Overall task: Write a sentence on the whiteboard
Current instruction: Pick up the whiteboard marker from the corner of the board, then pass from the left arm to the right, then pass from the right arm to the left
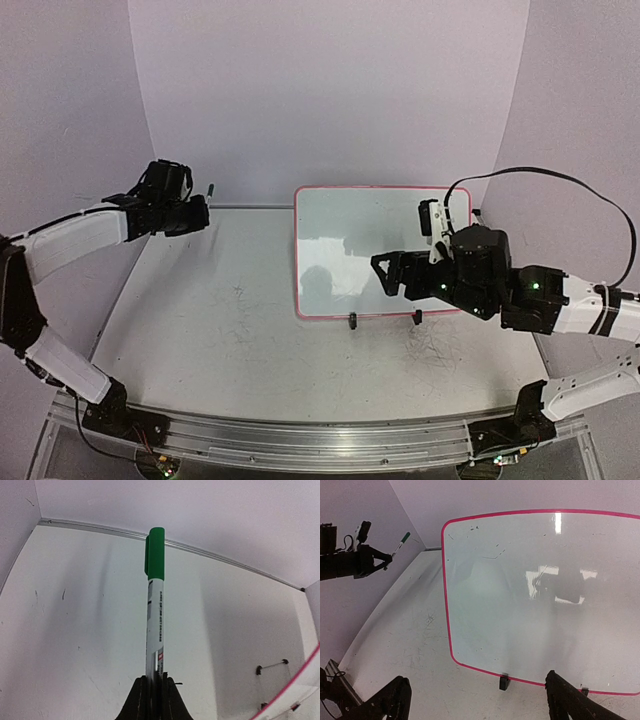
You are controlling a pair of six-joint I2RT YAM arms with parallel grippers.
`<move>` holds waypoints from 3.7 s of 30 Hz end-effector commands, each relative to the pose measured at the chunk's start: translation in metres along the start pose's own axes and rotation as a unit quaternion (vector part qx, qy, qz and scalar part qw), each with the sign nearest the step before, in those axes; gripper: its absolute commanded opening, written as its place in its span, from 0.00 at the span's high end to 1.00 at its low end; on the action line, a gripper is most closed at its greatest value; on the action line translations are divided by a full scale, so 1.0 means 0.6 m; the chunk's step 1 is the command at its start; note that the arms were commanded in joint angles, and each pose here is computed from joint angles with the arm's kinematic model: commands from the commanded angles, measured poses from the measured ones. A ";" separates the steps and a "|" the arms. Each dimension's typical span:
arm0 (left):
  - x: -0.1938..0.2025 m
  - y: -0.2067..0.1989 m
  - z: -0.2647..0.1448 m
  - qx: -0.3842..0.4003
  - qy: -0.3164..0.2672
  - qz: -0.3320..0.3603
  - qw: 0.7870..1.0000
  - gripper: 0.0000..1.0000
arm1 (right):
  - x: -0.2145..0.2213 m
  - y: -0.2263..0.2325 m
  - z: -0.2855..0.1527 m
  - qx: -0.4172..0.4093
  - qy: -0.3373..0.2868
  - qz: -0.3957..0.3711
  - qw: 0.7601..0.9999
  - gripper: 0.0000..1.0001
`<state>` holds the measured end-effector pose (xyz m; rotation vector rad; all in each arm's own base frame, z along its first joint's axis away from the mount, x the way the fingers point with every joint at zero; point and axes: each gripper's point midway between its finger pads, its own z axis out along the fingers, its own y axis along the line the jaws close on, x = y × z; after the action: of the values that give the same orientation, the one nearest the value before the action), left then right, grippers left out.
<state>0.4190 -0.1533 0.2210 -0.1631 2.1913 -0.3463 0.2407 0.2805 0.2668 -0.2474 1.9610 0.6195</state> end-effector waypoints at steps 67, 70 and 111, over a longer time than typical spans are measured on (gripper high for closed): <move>0.200 -0.327 -0.276 0.480 0.016 -0.058 0.875 0.27 | -0.013 0.195 0.184 -0.317 0.005 0.163 0.934 0.96; 0.190 -0.323 -0.268 0.483 0.040 -0.077 0.872 0.16 | 0.023 0.193 0.185 -0.303 0.041 0.054 0.951 0.96; 0.203 -0.377 -0.205 0.506 0.147 -0.069 0.847 0.81 | 0.114 0.218 0.173 -0.315 0.129 -0.100 0.935 0.94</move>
<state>0.2386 -0.3735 0.2399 0.3425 2.0745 -1.6332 0.2333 0.4427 0.1931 -0.9424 1.9536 1.1166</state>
